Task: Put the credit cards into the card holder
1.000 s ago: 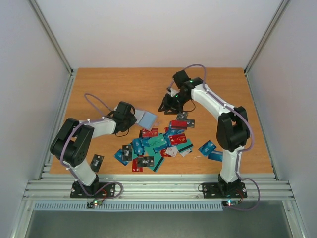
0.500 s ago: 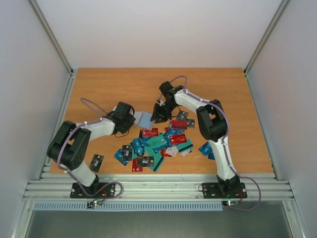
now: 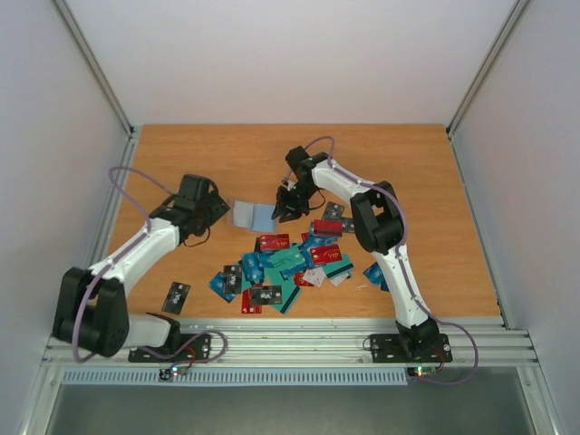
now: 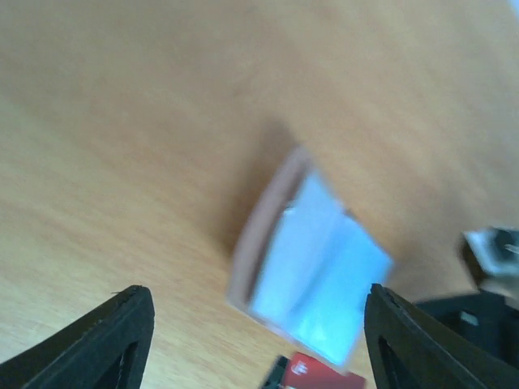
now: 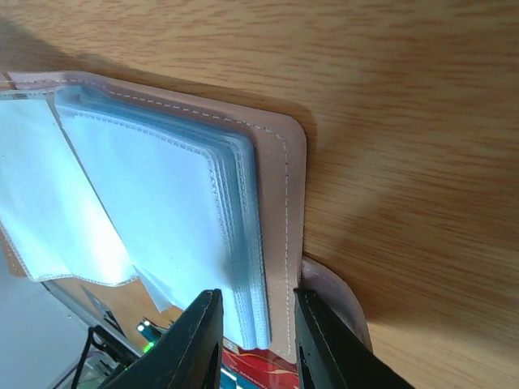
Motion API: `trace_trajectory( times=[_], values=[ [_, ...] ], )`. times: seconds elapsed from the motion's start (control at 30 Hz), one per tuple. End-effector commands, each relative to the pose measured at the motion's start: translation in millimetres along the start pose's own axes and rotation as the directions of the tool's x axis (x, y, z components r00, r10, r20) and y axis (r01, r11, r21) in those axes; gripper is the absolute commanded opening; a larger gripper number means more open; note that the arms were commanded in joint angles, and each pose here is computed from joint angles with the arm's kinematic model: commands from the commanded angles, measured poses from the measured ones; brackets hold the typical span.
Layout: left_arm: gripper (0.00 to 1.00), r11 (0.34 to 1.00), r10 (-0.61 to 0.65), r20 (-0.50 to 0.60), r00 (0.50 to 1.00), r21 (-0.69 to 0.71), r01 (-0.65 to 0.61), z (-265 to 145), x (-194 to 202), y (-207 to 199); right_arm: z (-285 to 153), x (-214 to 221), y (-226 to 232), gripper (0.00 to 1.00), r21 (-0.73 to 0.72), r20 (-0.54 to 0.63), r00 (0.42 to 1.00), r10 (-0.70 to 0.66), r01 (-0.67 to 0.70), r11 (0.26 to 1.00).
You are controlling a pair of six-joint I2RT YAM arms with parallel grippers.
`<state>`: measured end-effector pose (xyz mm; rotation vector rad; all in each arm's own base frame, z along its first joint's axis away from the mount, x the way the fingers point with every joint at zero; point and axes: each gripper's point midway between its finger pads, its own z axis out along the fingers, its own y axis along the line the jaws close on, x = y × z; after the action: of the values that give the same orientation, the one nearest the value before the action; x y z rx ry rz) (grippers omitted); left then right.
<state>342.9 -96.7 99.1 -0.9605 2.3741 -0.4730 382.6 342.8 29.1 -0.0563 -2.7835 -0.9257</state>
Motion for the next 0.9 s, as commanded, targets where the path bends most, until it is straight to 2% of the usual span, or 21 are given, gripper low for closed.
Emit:
trace_trajectory(
  times=[0.0,0.07,0.17,0.27,0.57,0.73,0.87],
  values=[
    [0.72,0.898,0.385,0.015,0.923,0.223,-0.379,-56,-5,-56,7,-1,-14,0.27,0.077,-0.016,1.000,-0.015,0.016,0.997],
    [0.71,0.794,0.519,-0.001,0.855,0.370,-0.482,-65,16,-77,5,-3,-14,0.27,0.094,-0.013,0.999,-0.033,0.034,0.995],
    [0.69,0.750,0.575,-0.075,0.815,0.446,-0.488,-54,37,-80,-2,-12,-9,0.27,0.115,0.007,0.997,-0.071,0.070,0.991],
    [0.65,0.749,0.585,-0.129,0.801,0.466,-0.471,-40,47,-79,0,-22,-8,0.27,0.132,0.013,0.996,-0.094,0.091,0.987],
    [0.65,0.776,0.591,-0.224,0.775,0.422,-0.469,-15,50,-77,6,-48,2,0.27,0.116,0.039,0.988,-0.152,0.147,0.982],
    [0.62,0.795,0.581,-0.246,0.775,0.372,-0.478,-1,47,-72,-12,-48,21,0.29,0.073,0.066,0.976,-0.208,0.203,0.976],
    [0.62,0.799,0.578,-0.225,0.785,0.355,-0.486,-7,40,-75,-36,-41,43,0.32,0.029,0.087,0.961,-0.263,0.261,0.965]
  ],
)
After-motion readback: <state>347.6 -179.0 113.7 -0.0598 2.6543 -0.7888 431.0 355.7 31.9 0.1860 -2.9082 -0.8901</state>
